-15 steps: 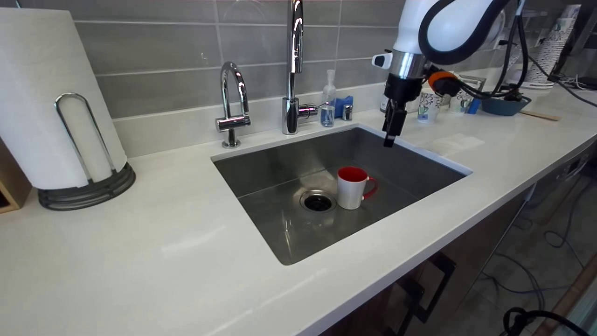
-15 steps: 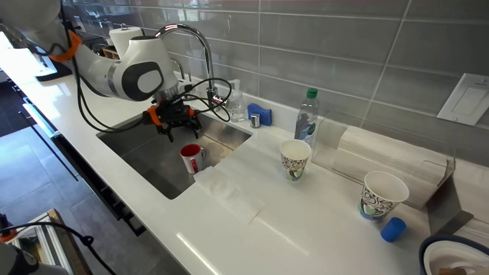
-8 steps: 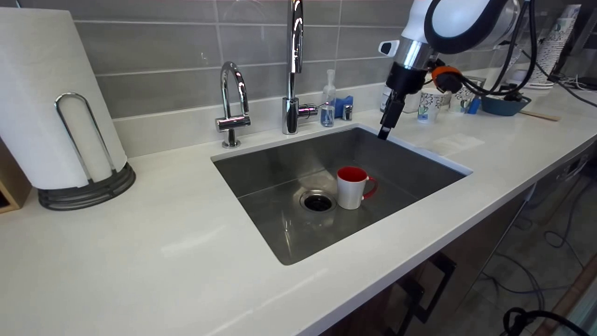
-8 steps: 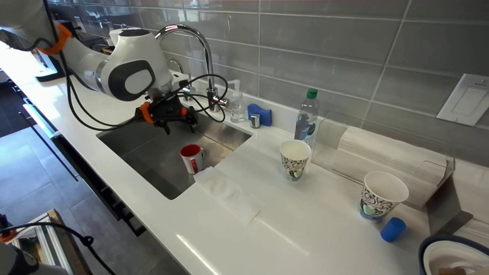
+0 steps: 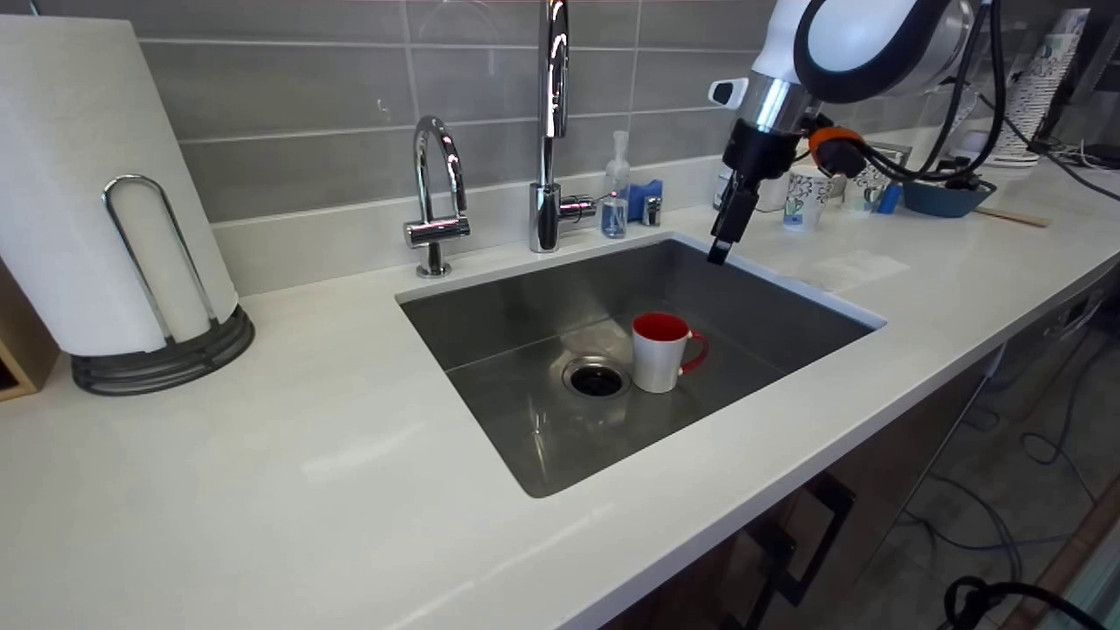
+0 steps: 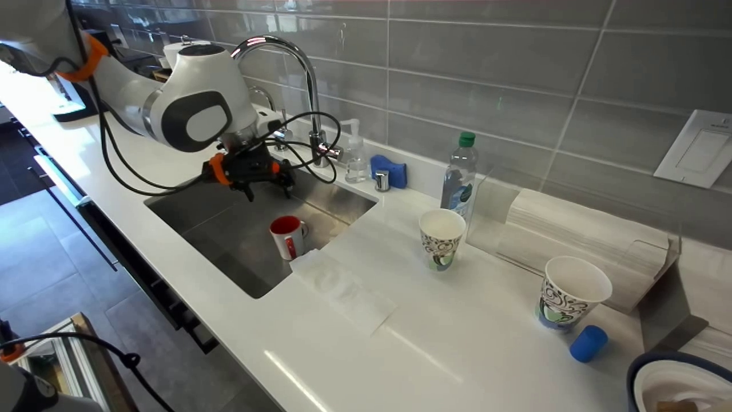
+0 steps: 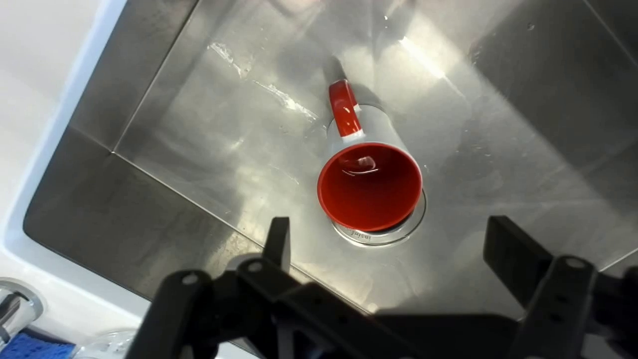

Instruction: Move the mug to the right side of the sink

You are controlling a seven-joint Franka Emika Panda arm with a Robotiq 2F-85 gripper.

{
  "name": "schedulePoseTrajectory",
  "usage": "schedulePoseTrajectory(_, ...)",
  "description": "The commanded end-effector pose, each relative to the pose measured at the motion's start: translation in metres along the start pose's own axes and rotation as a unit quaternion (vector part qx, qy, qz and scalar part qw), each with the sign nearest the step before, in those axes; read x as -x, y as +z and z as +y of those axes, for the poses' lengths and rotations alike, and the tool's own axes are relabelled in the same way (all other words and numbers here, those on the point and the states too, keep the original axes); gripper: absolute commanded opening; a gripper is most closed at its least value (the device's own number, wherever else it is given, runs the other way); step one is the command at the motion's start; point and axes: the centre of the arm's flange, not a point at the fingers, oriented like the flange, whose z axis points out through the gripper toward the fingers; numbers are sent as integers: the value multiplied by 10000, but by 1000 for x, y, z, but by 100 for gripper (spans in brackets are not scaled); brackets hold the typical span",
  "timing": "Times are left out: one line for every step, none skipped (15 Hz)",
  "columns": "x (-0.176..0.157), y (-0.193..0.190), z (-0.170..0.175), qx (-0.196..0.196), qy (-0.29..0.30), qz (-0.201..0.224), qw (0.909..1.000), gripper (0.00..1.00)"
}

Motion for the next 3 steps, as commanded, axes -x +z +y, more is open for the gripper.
schedulePoseTrajectory(0, 0, 0, 0, 0, 0, 10000, 100)
schedulePoseTrajectory(0, 0, 0, 0, -1, 0, 10000, 100)
schedulePoseTrajectory(0, 0, 0, 0, -1, 0, 10000, 100)
